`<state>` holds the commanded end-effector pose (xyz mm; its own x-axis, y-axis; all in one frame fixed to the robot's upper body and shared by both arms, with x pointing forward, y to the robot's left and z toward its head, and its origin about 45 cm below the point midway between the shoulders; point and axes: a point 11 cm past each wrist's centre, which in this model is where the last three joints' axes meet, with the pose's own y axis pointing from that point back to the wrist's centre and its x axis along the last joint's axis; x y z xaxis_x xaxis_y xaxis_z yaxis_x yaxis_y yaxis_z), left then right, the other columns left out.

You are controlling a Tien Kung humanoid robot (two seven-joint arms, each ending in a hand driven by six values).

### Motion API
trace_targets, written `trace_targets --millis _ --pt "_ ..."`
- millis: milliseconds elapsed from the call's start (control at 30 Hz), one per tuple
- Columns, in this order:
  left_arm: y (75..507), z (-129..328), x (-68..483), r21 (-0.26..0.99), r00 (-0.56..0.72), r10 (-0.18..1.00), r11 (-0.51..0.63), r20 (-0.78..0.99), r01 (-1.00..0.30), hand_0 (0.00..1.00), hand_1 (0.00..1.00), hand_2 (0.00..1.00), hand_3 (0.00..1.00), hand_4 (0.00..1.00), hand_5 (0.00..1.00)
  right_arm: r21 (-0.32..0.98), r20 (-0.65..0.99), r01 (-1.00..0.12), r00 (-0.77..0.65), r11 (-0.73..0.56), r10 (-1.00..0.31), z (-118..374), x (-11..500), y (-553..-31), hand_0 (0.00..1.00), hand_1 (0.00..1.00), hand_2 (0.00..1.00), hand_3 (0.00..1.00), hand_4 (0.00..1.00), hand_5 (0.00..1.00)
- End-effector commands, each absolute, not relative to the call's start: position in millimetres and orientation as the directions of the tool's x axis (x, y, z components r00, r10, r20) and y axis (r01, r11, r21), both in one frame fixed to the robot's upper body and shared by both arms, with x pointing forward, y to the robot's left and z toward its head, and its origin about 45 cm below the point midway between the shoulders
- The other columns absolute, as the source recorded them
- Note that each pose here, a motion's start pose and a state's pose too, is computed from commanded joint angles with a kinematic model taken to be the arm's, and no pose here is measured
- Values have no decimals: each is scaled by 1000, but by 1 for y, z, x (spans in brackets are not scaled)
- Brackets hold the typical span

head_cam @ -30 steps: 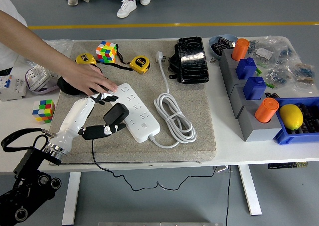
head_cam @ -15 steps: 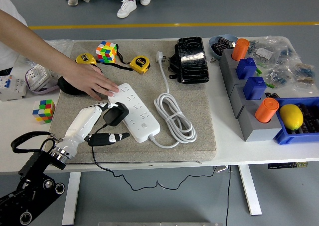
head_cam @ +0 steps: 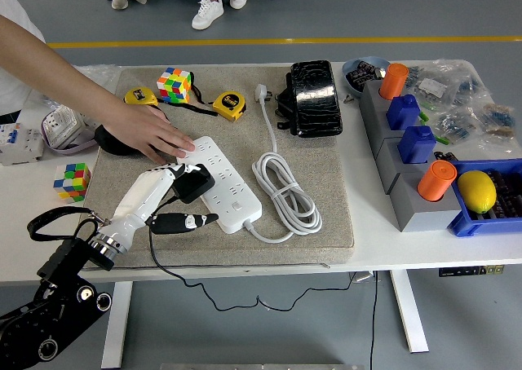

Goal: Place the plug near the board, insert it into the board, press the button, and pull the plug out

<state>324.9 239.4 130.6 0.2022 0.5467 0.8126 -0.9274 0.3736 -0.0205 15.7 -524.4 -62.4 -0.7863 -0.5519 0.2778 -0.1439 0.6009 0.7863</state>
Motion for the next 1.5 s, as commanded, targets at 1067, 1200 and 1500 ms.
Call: trace_targets --millis 1067,1200,1500 --pt "212 168 334 -85 209 612 415 763 -906 681 731 705 702 987 500 781 275 -150 -788 606 -550 -62 18 -525 549 597 538 508 838 365" --pt "204 181 329 -79 241 640 429 730 -900 681 731 705 702 987 500 782 276 -149 -788 605 -551 -62 18 -525 549 597 538 508 838 365" --pt "179 192 313 165 462 571 495 679 -853 194 232 334 673 905 273 784 278 -145 -787 603 -551 -62 15 -524 549 597 538 509 837 363"
